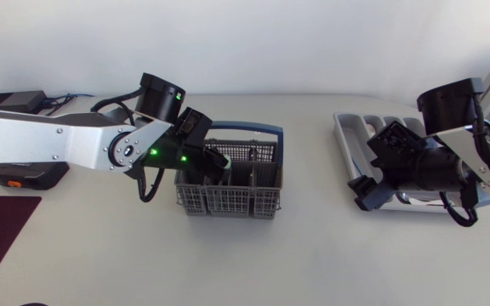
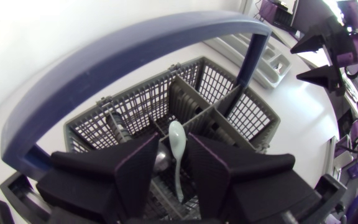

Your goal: Unload the cutlery basket into the drawer organizer.

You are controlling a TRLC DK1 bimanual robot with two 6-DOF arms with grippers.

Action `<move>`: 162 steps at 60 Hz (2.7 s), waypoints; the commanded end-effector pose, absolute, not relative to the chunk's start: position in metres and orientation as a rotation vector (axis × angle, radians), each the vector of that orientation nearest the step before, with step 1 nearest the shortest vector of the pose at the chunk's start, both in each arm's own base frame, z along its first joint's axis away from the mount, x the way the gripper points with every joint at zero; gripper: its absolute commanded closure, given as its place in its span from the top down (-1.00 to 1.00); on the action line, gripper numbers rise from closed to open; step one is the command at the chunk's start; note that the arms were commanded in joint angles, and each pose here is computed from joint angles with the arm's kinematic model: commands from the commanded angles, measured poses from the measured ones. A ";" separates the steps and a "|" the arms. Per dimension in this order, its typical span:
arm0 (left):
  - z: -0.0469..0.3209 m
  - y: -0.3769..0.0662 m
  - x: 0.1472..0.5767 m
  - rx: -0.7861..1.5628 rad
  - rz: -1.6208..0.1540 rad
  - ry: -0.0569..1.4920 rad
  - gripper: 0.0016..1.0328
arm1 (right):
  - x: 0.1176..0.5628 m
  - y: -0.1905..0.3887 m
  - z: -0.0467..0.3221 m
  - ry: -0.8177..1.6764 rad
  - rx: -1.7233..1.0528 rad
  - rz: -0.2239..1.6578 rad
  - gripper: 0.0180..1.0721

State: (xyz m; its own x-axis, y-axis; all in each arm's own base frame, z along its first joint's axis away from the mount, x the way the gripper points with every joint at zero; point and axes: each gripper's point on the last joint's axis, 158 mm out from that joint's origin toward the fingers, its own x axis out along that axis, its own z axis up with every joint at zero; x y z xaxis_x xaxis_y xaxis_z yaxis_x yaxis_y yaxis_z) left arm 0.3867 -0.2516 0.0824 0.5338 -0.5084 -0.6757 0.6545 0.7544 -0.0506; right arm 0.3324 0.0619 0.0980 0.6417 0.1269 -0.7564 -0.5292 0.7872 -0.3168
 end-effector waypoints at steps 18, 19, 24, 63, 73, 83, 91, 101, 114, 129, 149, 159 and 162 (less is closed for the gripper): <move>0.044 -0.258 0.379 0.208 -0.718 0.811 -0.50 | 0.330 0.064 0.097 0.796 -0.537 0.388 0.66; 0.044 -0.259 0.379 0.208 -0.719 0.811 -0.53 | 0.329 0.065 0.096 0.796 -0.538 0.389 0.66; 0.042 -0.261 0.379 0.204 -0.729 0.818 -0.65 | 0.328 0.065 0.094 0.797 -0.539 0.390 0.66; 0.045 -0.274 0.371 0.194 -0.792 0.786 -0.93 | 0.328 0.064 0.090 0.792 -0.554 0.395 0.66; 0.060 -0.270 0.364 0.168 -0.814 0.754 -0.93 | 0.328 0.064 0.090 0.789 -0.563 0.399 0.66; 0.104 -0.267 0.353 0.147 -0.839 0.573 -0.93 | 0.330 0.065 0.093 0.782 -0.563 0.400 0.66; 0.140 -0.271 0.335 0.151 -0.871 0.441 -0.93 | 0.328 0.067 0.091 0.784 -0.562 0.405 0.66; 0.171 -0.272 0.320 0.178 -0.895 0.329 -0.93 | 0.324 0.069 0.087 0.789 -0.560 0.411 0.66; 0.230 -0.266 0.318 0.186 -0.872 0.193 -0.93 | 0.322 0.080 0.095 0.749 -0.564 0.436 0.66; 0.264 -0.285 0.304 0.086 -1.028 0.297 -0.93 | 0.301 0.120 0.142 0.670 -0.446 0.619 0.66; 0.265 -0.333 0.266 -0.067 -1.364 0.510 -0.93 | 0.264 0.193 0.183 0.632 -0.273 0.944 0.65; 0.261 -0.345 0.251 -0.076 -1.435 0.544 -0.93 | 0.254 0.224 0.200 0.623 -0.190 1.077 0.65; 0.260 -0.347 0.248 -0.072 -1.444 0.546 -0.93 | 0.253 0.232 0.202 0.632 -0.166 1.112 0.64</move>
